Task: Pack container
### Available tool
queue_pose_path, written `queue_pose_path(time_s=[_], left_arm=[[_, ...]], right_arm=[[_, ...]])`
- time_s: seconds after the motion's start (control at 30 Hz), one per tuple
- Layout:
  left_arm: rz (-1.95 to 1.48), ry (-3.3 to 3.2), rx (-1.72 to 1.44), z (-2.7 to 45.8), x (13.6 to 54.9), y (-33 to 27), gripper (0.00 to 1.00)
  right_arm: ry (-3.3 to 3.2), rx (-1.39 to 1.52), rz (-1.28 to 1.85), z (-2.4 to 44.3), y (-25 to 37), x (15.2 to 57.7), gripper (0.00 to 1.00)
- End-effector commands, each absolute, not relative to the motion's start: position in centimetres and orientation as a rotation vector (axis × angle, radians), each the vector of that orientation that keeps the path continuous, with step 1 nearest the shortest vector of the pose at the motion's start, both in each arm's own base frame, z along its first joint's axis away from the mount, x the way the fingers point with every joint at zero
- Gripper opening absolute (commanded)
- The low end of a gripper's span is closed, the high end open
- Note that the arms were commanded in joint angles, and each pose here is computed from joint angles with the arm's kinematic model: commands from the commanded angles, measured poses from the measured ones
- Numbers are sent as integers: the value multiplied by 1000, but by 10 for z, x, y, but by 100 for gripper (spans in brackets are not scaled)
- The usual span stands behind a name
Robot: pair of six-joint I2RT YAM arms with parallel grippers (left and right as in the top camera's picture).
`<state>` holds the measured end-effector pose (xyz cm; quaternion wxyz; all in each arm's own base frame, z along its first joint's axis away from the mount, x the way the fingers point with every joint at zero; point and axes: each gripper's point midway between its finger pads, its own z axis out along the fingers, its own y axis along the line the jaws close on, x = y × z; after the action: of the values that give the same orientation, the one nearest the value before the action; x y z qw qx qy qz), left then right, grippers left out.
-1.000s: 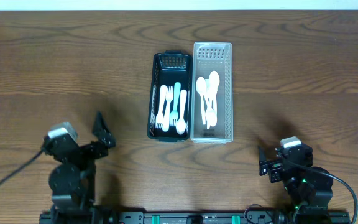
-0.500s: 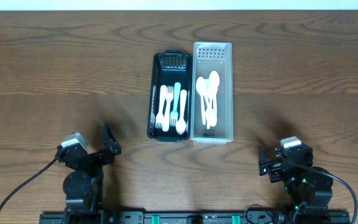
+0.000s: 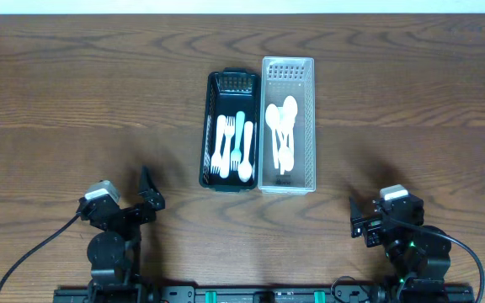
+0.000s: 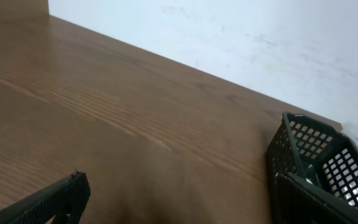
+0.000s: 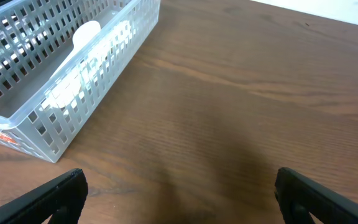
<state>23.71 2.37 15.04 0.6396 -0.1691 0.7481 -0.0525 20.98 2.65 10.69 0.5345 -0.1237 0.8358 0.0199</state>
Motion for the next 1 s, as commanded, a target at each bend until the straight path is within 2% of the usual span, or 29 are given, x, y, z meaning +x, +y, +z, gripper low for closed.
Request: queue_pose_path(time_s=[0.0,0.97], left_arm=[[-100,1725,-405,136,237,27,98],[-101,1721,-404,135,238,27,98]], right_arm=[[1987,-313,38,105,27,210,99],[1987,-313,38,105,27,210,99]])
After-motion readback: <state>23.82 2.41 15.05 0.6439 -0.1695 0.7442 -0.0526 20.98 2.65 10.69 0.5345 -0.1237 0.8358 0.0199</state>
